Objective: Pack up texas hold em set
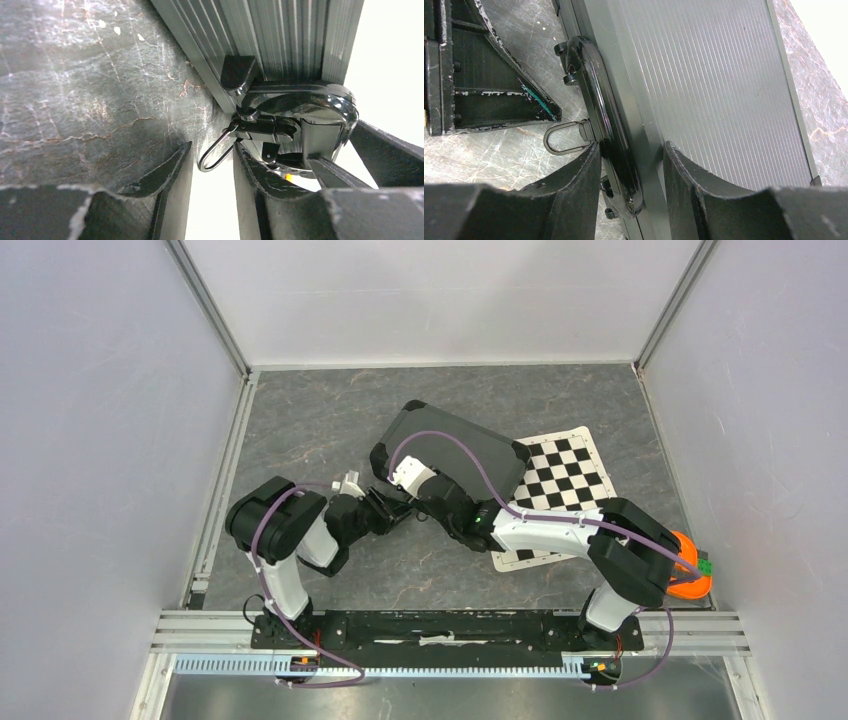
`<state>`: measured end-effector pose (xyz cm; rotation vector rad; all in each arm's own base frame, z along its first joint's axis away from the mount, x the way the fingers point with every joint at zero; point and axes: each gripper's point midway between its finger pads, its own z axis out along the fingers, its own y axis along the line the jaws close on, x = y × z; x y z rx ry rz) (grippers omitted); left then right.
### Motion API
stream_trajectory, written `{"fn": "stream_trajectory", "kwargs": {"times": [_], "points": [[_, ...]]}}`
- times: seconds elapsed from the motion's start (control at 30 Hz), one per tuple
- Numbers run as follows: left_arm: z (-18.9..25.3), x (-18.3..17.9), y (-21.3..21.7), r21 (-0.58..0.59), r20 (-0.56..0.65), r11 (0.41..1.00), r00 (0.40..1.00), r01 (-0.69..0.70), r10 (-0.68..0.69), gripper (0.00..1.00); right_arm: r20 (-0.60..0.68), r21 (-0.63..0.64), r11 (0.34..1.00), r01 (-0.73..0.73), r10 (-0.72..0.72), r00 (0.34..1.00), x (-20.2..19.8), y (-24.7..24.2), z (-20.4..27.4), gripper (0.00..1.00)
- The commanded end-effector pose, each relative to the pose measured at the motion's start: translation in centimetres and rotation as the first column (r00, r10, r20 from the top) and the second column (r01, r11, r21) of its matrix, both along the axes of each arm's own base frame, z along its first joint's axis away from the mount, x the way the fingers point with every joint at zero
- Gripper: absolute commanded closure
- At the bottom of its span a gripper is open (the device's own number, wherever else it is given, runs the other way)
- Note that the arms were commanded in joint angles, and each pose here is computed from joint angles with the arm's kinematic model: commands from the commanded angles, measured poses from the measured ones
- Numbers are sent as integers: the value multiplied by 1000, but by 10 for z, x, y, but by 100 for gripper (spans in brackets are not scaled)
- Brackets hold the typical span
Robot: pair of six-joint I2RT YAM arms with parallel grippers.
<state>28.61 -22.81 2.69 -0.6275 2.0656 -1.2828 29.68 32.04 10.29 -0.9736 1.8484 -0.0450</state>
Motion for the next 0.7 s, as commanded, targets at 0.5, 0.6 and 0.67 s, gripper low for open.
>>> {"fn": "stream_trajectory", "kwargs": {"times": [0.5, 0.6, 0.67], "points": [[-3, 0, -21, 158, 225, 969, 949, 189, -221, 62, -212, -135, 991, -10, -19, 977, -27, -31, -67, 58], [-7, 0, -22, 197, 215, 963, 950, 185, -227, 63, -212, -133, 991, -10, -19, 977, -27, -31, -67, 57], [-10, -1, -24, 216, 207, 958, 950, 191, -236, 64, -212, -132, 991, -10, -18, 977, -27, -30, -67, 57]]}}
